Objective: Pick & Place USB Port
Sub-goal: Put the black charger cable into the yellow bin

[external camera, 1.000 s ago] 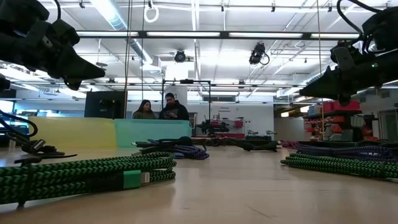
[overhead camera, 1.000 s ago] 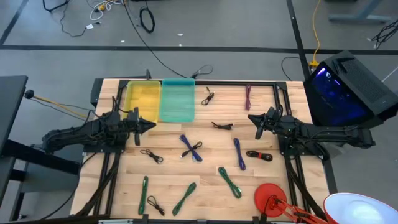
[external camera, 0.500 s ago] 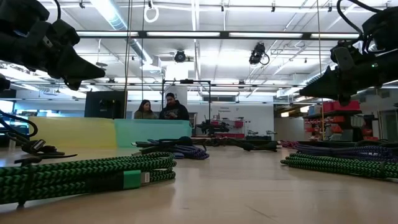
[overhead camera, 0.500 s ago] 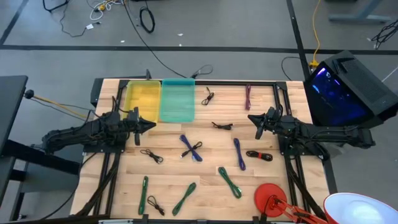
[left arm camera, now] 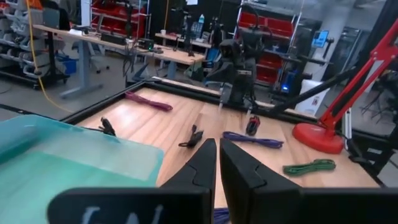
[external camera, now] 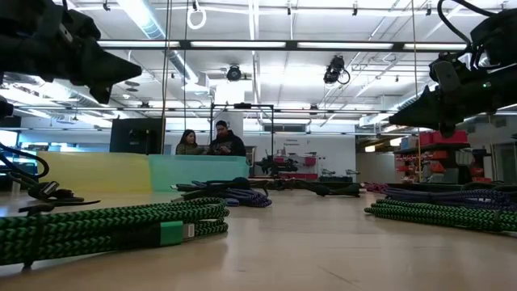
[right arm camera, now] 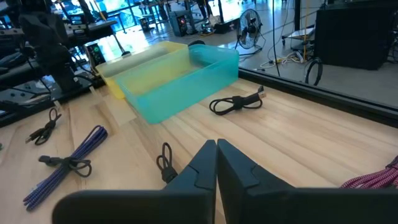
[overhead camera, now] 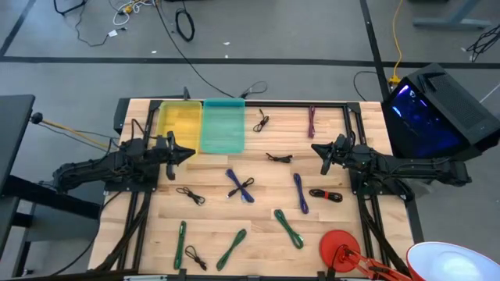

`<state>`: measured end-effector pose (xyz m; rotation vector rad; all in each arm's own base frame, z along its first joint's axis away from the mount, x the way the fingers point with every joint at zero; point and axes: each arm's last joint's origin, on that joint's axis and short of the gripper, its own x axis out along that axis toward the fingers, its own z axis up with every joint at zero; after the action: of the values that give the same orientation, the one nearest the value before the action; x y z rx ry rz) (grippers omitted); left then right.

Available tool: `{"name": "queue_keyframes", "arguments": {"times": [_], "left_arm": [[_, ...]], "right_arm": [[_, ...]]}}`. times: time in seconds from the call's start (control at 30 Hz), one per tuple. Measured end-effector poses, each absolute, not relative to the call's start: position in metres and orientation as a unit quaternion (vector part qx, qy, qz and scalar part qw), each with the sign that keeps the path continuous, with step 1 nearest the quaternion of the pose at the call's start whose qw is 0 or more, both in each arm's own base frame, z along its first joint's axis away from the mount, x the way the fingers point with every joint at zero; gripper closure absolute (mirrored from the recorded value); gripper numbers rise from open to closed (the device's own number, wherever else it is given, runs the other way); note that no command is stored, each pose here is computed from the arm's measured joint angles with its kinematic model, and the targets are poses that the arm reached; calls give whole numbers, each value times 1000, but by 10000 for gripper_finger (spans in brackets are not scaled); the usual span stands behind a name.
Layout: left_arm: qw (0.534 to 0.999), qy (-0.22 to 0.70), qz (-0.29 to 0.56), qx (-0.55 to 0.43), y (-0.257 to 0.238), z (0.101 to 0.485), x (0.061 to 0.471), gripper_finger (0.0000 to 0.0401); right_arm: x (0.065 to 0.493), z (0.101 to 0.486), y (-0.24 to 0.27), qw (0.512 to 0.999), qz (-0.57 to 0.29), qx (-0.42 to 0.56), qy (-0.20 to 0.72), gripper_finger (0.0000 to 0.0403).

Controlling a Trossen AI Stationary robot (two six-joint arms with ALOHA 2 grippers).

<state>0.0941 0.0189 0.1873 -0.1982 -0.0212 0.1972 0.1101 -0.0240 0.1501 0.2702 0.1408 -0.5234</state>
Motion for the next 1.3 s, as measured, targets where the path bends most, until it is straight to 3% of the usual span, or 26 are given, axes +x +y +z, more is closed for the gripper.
{"name": "queue_keyframes", "arguments": {"times": [0.3,0.57,0.83,1.07,1.17,1.3], "left_arm": [[990,-32,85,-105,18,192,94,376],[958,31,-190,-213,1,189,93,376],[953,136,-170,-210,-10,173,105,387],[943,259,-183,-98,-28,195,127,390],[927,320,-191,-42,-40,203,141,377],[888,433,-151,35,-51,202,159,330]], "right_arm": [[110,150,-24,954,-258,133,69,387],[110,150,-24,955,-258,133,69,387],[110,150,-24,954,-258,133,69,387],[110,150,-24,954,-258,133,69,387],[110,150,-24,954,-258,133,69,387],[110,150,-24,954,-258,133,69,387]]}}
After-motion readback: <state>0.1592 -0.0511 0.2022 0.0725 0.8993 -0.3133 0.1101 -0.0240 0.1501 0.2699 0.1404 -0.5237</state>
